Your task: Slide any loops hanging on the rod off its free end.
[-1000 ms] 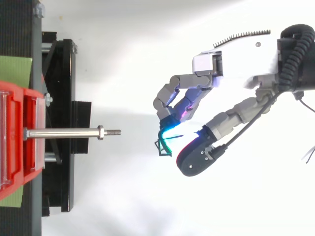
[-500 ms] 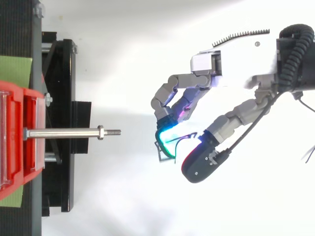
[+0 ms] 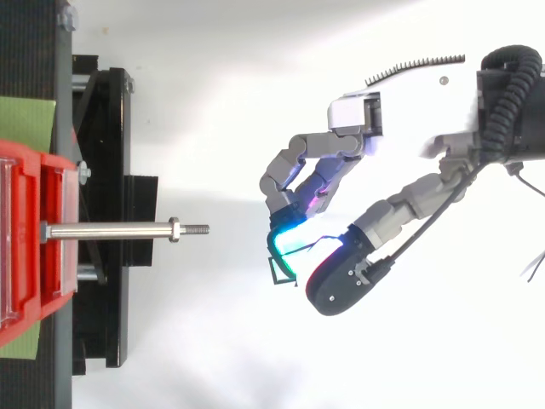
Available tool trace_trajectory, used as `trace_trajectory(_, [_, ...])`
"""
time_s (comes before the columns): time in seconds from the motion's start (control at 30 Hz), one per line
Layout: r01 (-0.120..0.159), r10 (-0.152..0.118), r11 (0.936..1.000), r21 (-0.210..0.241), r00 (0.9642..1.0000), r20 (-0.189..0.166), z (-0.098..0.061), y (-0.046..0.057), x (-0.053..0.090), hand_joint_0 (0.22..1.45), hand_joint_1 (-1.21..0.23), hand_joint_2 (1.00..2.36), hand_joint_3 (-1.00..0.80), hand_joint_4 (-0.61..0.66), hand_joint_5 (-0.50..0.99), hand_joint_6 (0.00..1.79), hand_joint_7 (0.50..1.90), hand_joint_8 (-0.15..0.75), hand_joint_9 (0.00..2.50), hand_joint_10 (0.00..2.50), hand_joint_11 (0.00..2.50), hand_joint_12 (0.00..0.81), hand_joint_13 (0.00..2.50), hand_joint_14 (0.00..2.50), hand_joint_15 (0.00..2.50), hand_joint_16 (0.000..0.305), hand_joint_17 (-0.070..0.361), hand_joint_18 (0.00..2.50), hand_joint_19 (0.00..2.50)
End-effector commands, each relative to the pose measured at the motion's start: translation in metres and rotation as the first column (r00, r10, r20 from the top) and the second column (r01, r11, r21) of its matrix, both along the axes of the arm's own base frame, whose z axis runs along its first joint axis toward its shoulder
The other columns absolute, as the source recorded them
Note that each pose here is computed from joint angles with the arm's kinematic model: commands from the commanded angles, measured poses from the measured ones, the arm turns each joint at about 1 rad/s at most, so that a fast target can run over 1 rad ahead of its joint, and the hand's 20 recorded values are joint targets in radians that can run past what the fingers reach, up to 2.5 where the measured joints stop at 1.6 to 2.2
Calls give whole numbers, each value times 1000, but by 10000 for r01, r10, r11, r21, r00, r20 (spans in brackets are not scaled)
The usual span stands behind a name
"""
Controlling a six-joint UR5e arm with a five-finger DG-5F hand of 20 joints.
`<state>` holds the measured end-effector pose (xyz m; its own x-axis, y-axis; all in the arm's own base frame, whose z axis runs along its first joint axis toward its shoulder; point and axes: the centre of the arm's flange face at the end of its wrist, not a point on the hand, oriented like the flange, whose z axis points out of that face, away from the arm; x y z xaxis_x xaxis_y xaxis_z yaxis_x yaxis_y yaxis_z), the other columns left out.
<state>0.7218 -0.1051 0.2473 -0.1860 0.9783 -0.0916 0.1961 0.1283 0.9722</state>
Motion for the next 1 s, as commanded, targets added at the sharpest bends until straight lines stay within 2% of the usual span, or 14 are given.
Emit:
trace_trajectory(0.0, [2, -2, 10000, 14, 10000, 1, 0, 1, 0, 551, -628, 1003, -451, 244, -210, 830, 1107, 353, 835, 14, 590, 407, 670, 7, 203, 65, 146, 733, 347])
trace_trajectory(0.27, [-25, 25, 10000, 28, 10000, -2, 0, 4, 1, 551, -553, 1004, -449, 238, -198, 816, 1123, 360, 857, 16, 587, 406, 676, 7, 203, 65, 146, 731, 348])
trace_trajectory(0.33, [8, -8, 10000, 36, 10000, -4, 0, 3, 1, 589, -540, 1010, -384, 232, -195, 813, 1141, 356, 867, 16, 589, 401, 676, 7, 204, 64, 143, 721, 354])
trace_trajectory(0.37, [8, -8, 10000, 36, 10000, -4, 0, 3, 1, 599, -553, 1012, -346, 227, -194, 813, 1141, 356, 867, 16, 585, 401, 676, 7, 201, 63, 142, 721, 364])
trace_trajectory(0.43, [8, -8, 10000, 36, 10000, -4, 0, 3, 1, 608, -672, 1015, -195, 240, -200, 824, 1147, 363, 866, 13, 582, 414, 685, 7, 202, 66, 148, 743, 344])
trace_trajectory(0.53, [-7, 7, 10000, 36, 10000, -4, 0, 4, 1, 629, -741, 1005, -99, 285, -207, 844, 1116, 384, 876, 11, 569, 444, 703, 6, 189, 73, 165, 793, 314])
trace_trajectory(0.67, [8, -8, 10000, 36, 10000, -20, -1, 3, 0, 628, -780, 1008, -245, 270, -211, 843, 1131, 365, 846, 13, 582, 423, 675, 7, 194, 69, 155, 750, 333])
trace_trajectory(0.83, [-7, 7, 10000, 36, 10000, -20, -1, 4, 0, 630, -747, 1007, -402, 245, -209, 843, 1163, 339, 832, 14, 591, 398, 666, 7, 200, 63, 142, 716, 346])
trace_trajectory(0.97, [-18, 18, 10000, 58, 10000, -7, 1, 4, 0, 619, -693, 1005, -435, 240, -200, 846, 1164, 342, 846, 14, 592, 397, 676, 7, 203, 63, 141, 728, 350])
